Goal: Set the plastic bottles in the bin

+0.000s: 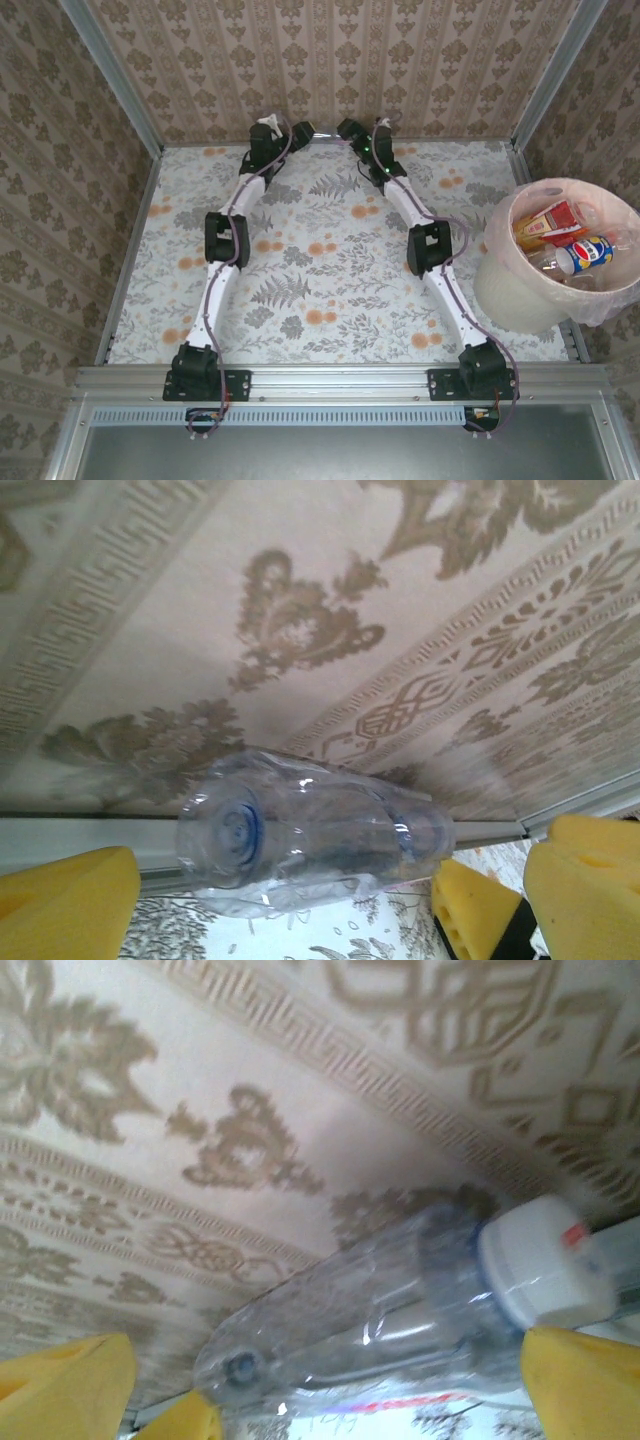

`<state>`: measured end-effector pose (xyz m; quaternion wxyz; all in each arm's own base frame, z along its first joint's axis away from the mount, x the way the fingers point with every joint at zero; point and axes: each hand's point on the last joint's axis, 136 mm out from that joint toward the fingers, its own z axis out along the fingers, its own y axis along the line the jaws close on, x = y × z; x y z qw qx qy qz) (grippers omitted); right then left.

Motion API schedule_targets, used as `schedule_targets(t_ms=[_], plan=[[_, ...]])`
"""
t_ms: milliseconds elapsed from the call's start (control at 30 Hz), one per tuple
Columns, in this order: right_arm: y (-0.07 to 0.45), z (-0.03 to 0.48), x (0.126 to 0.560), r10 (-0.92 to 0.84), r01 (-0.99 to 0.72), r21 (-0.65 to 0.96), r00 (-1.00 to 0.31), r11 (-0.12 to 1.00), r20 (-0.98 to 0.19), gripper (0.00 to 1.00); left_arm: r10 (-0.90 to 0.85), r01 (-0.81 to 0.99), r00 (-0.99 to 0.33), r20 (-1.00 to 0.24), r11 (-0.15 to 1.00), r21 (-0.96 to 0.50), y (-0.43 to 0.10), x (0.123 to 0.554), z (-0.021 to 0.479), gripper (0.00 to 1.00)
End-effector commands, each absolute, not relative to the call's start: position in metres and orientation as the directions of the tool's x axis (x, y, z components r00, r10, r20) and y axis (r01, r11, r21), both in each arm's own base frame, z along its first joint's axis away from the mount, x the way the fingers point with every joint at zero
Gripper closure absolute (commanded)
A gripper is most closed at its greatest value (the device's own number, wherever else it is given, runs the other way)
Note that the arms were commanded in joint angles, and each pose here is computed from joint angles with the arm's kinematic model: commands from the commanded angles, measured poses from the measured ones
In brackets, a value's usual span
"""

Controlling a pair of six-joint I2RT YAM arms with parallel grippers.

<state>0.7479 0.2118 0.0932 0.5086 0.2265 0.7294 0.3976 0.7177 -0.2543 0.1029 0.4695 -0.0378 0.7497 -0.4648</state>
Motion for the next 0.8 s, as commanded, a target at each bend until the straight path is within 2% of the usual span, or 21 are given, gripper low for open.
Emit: schedule_targets(t_ms=[0, 400, 567, 767], plan=[[0.231, 0.092, 0.743, 0.721, -0.110, 0.809, -0.396, 0.577, -0.568, 0.00, -0.486, 0.406, -0.530, -0.696, 0.575, -0.710, -0.244, 0.722, 0.100, 0.00], [0.273, 0.095, 0.729, 0.679, -0.162, 0.782, -0.413, 0.601, -0.607, 0.00, -0.419, 0.509, -0.531, -0.737, 0.537, -0.672, -0.269, 0.708, 0.112, 0.00], [0.229, 0.110, 0.744, 0.696, -0.087, 0.749, -0.314, 0.657, -0.646, 0.00, -0.432, 0.491, -0.526, -0.732, 0.549, -0.677, -0.265, 0.711, 0.109, 0.00], [0.184, 0.100, 0.754, 0.701, -0.007, 0.733, -0.285, 0.681, -0.654, 0.00, -0.464, 0.462, -0.524, -0.715, 0.550, -0.695, -0.257, 0.716, 0.100, 0.00]])
